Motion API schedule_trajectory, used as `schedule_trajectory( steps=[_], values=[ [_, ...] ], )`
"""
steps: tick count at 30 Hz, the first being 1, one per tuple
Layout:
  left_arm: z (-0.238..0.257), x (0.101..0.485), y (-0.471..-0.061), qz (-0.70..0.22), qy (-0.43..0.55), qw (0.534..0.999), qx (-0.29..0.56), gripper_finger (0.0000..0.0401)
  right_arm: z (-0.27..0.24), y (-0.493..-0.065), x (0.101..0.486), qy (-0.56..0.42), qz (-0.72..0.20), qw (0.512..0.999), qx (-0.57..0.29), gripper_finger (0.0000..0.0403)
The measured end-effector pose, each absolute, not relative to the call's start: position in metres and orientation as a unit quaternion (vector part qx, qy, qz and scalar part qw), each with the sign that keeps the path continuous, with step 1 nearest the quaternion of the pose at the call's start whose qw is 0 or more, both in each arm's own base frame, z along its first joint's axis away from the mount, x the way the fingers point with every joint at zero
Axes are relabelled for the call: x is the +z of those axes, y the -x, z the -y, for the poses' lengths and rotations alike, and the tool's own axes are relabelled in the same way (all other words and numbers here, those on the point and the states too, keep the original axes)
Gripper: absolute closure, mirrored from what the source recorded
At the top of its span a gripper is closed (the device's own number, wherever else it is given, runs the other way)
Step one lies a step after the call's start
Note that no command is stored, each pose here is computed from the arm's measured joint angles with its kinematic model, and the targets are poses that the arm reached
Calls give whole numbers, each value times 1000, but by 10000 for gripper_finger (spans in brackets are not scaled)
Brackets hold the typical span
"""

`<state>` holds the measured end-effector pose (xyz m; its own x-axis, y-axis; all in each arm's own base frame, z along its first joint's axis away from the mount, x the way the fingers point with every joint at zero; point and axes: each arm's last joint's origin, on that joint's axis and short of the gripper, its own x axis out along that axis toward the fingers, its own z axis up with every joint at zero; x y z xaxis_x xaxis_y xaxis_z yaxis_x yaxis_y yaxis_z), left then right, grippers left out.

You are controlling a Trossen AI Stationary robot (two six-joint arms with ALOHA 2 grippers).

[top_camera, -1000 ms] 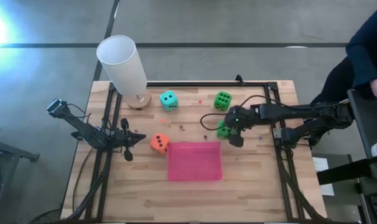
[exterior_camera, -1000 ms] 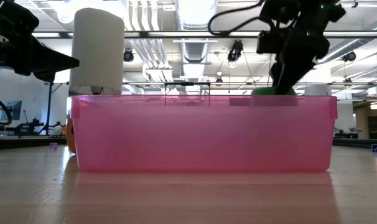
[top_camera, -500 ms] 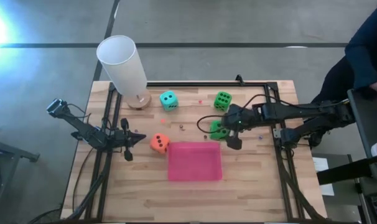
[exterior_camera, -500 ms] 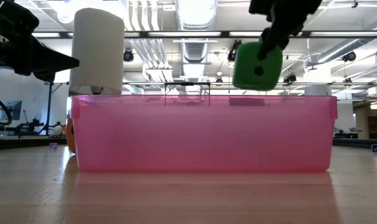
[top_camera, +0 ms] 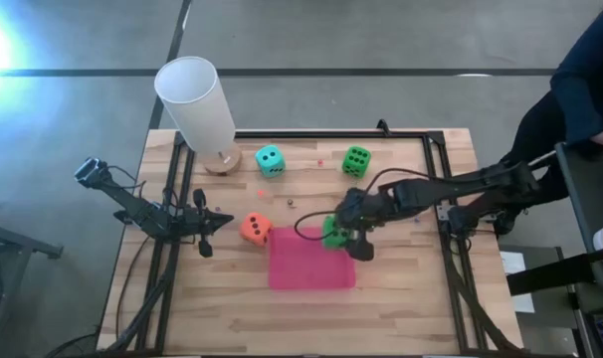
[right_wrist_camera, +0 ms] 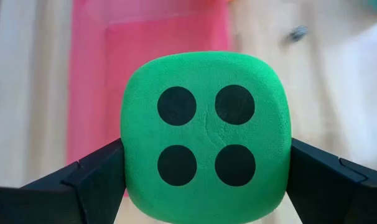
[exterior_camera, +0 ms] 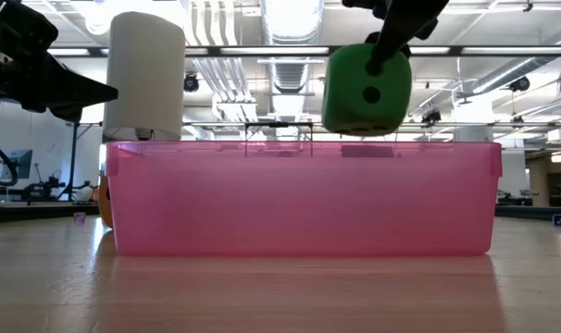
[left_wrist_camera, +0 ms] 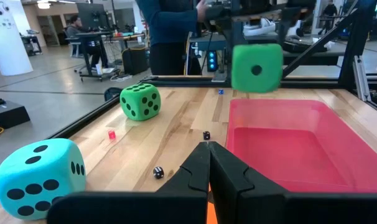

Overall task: Pick & Place Dice
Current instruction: Put the bottom large green dice into the pink bin, then put the large orange dice into the pink bin

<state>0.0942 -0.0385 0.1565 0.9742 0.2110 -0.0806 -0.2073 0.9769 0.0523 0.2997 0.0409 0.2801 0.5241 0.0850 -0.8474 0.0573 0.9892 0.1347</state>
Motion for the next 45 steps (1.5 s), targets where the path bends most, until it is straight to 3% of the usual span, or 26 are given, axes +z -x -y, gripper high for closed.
schedule_trajectory(
  steps=[11,21,28,45],
  values=[
    [38,156,-94,-43,-22,993,106,394,-48,-321,259,-90,-520,849,12,39],
    [38,157,-94,-43,-22,993,105,394,-48,-321,260,-94,-516,851,15,35],
    [38,157,-94,-43,-22,993,106,394,-49,-325,251,-91,-525,846,13,6],
    [38,156,-94,-43,-22,993,105,394,-47,-329,250,-78,-518,852,2,3]
  ],
)
